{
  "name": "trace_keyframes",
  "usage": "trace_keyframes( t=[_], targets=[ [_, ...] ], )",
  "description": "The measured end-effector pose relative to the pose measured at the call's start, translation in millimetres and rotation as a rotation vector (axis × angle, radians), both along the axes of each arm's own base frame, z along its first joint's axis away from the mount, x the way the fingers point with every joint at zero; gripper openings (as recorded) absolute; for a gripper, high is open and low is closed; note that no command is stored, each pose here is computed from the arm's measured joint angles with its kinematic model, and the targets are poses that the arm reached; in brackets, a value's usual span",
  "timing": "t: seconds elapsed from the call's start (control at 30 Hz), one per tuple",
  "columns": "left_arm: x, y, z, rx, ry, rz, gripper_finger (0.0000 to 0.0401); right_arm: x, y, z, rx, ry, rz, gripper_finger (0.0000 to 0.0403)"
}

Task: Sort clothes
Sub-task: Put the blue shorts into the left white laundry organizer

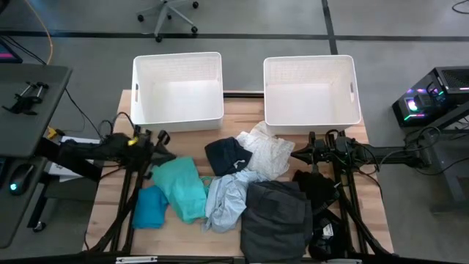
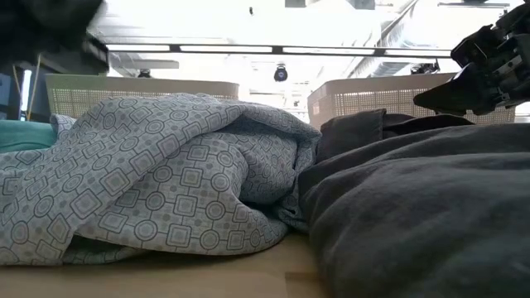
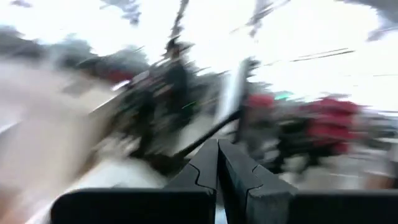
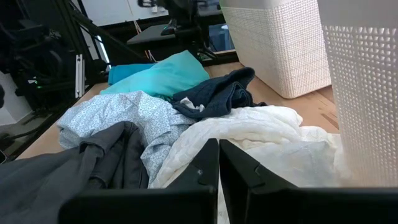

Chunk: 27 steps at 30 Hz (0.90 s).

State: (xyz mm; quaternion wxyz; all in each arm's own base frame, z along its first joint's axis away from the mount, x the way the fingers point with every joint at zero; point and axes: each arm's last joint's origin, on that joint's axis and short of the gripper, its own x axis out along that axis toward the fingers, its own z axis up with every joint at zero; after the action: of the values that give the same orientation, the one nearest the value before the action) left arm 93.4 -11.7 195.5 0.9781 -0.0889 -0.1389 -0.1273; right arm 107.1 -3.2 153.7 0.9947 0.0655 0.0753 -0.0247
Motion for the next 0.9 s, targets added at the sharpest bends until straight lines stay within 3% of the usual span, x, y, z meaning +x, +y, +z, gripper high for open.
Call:
trace_keyframes(
  t=[0.1, 0.2, 0.3, 0.47, 0.67, 0.9],
  targets=[
    [-1.3, -6.4, 7.7, 0.081, -0.078, -0.073, 0.0000, 0.0, 0.0, 0.0, 0.000, 0.000, 0.000, 0.0000],
    [0.4, -12.9, 15.4, 0.152, -0.072, -0.101, 0.0000, 0.0, 0.0, -0.1, 0.000, 0.001, 0.000, 0.0000],
    [6.0, -20.2, 18.5, 0.199, 0.020, -0.114, 0.0000, 0.0, 0.0, 0.0, 0.000, 0.000, 0.000, 0.0000],
    [21.6, -35.3, 4.8, 0.369, 0.249, -0.061, 0.0000, 0.0, 0.0, 0.0, 0.000, 0.000, 0.000, 0.0000],
    [37.2, -67.2, 1.8, 0.519, 0.434, -0.089, 0.0011, 0.0, 0.0, 0.0, 0.000, 0.000, 0.000, 0.0000],
    [49.8, -111.9, 13.9, 0.556, 0.560, -0.158, 0.0055, 0.0, 0.0, 0.0, 0.000, 0.000, 0.000, 0.0000]
  ],
)
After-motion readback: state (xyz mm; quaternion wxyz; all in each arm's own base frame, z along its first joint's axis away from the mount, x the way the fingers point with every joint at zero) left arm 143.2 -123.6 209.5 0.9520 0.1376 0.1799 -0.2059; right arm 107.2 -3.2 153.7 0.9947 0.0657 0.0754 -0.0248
